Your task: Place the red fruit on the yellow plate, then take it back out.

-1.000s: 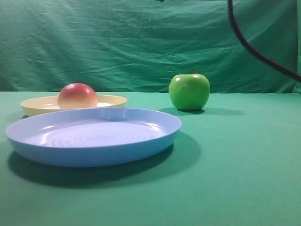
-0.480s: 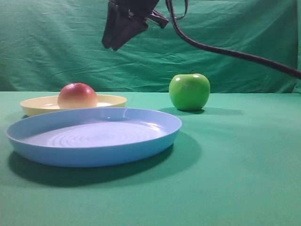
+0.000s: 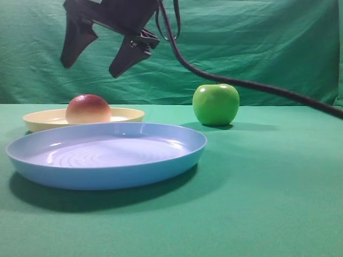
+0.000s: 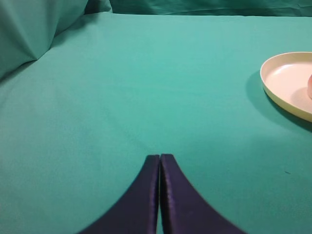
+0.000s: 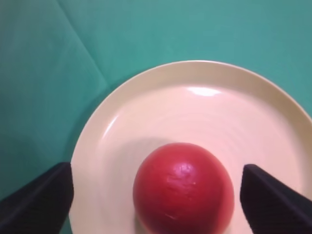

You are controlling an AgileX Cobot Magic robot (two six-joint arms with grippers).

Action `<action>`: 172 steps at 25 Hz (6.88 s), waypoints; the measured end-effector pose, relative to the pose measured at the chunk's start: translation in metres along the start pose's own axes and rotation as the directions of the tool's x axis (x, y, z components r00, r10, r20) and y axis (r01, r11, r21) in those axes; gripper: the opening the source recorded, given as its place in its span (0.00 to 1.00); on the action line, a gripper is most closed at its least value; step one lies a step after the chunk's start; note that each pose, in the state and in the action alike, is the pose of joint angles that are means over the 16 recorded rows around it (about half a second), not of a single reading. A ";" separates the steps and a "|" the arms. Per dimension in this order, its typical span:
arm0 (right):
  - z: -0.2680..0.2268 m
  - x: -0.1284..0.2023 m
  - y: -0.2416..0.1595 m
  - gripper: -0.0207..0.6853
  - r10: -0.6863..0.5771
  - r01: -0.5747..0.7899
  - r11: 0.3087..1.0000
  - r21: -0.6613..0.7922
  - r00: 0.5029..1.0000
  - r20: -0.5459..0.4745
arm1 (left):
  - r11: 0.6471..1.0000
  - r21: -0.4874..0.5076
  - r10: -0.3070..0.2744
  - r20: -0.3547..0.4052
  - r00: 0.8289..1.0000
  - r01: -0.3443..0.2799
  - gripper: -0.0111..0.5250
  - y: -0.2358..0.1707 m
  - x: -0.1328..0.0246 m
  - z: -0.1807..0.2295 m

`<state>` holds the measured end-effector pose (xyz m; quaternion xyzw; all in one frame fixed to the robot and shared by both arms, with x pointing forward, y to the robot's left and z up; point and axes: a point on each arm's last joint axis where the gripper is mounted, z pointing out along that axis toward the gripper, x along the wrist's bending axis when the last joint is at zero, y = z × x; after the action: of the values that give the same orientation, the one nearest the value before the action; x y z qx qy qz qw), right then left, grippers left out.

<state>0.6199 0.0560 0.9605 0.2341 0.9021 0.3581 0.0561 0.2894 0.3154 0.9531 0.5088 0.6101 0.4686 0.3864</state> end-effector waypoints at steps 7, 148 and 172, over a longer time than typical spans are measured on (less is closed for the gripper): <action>0.022 -0.003 -0.012 0.85 -0.011 0.010 1.000 0.013 1.000 0.026 | 1.000 0.000 0.000 0.000 1.000 0.000 0.02 0.000 0.000 0.000; -0.440 0.178 -0.245 0.03 0.360 -0.093 0.854 -0.513 0.816 0.452 | 1.000 0.000 0.000 0.000 1.000 0.000 0.02 0.000 0.000 0.000; -0.338 0.137 -0.325 0.03 0.588 -0.082 0.754 -0.651 0.527 0.614 | 1.000 0.000 0.000 0.000 1.000 0.000 0.02 0.000 0.000 0.000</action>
<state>0.2838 -0.2963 0.9998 0.5186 0.5701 0.4613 0.4396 0.2894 0.3154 0.9531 0.5088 0.6101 0.4686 0.3864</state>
